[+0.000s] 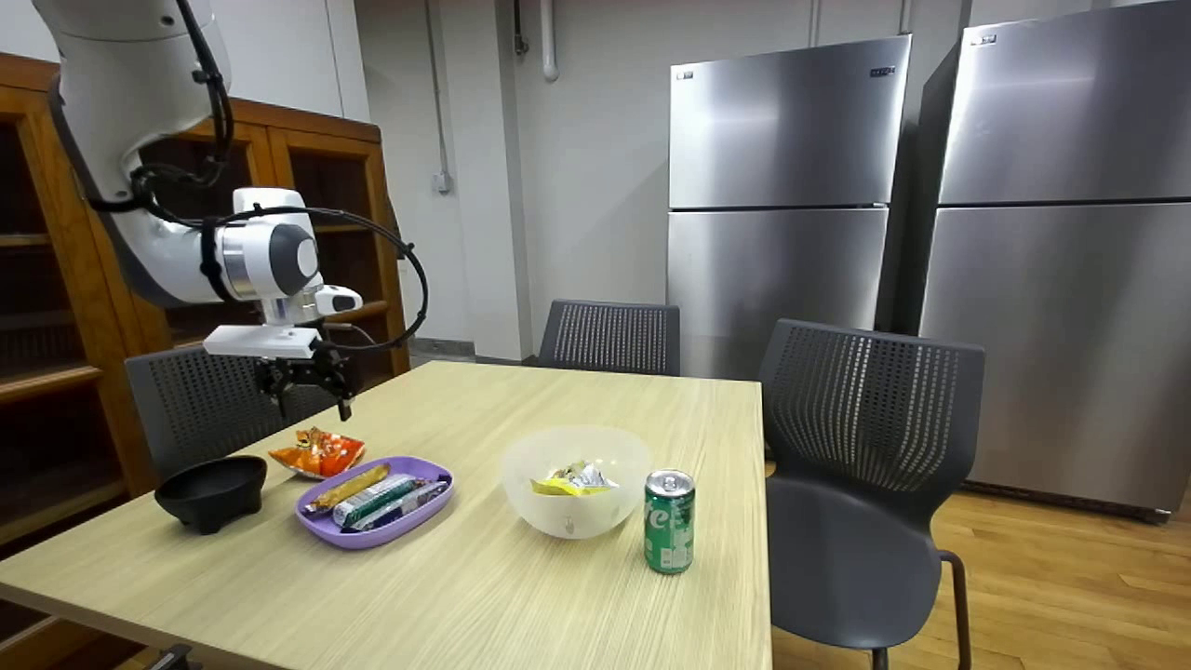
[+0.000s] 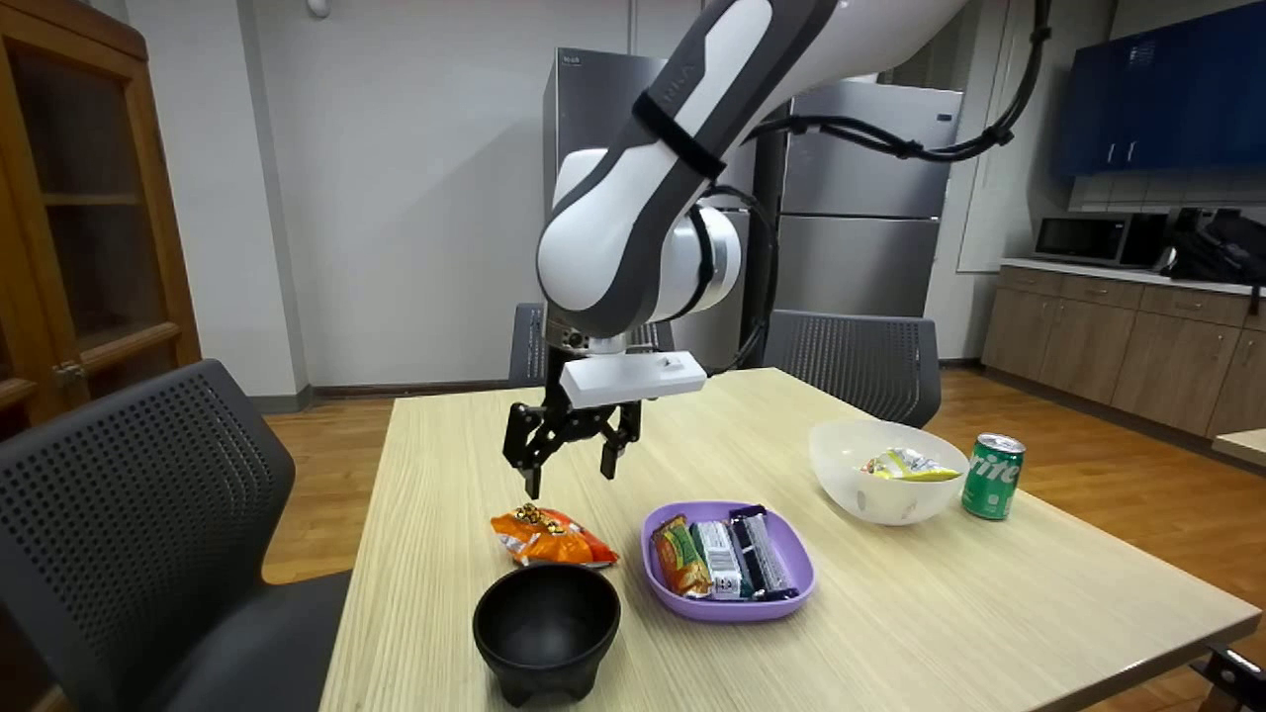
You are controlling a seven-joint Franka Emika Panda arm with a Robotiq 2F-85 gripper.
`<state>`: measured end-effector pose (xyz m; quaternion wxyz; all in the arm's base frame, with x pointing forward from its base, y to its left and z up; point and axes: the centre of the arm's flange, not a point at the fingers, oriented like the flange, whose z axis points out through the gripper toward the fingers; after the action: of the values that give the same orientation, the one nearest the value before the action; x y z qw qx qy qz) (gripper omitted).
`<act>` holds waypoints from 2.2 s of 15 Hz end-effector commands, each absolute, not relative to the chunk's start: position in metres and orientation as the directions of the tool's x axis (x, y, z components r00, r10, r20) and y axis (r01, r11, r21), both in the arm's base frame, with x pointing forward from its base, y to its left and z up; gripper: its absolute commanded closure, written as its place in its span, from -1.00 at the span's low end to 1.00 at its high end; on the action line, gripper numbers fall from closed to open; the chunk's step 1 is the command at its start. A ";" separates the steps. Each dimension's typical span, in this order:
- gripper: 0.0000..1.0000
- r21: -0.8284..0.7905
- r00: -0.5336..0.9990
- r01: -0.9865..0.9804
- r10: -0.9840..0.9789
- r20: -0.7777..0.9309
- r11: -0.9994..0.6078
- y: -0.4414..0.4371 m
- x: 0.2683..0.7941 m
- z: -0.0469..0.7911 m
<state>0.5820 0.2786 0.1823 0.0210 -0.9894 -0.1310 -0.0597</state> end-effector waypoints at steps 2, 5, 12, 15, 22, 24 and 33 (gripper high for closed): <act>-1.00 0.016 0.944 0.313 0.313 0.102 -0.950 0.304 0.601 0.164; -1.00 0.023 0.941 0.321 0.322 0.100 -0.947 0.310 0.603 0.158; -0.22 0.022 0.941 0.320 0.320 0.113 -0.947 0.313 0.606 0.158; 0.28 0.022 0.941 0.318 0.319 0.114 -0.948 0.313 0.607 0.157; 1.00 0.019 0.943 0.316 0.316 0.102 -0.949 0.310 0.606 0.149; 1.00 0.018 0.944 0.315 0.315 0.101 -0.949 0.310 0.605 0.148; 1.00 0.022 0.960 0.221 0.222 0.169 -0.975 0.288 0.599 0.206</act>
<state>0.6076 0.2972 0.1684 0.0070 -0.9875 -0.1398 -0.0730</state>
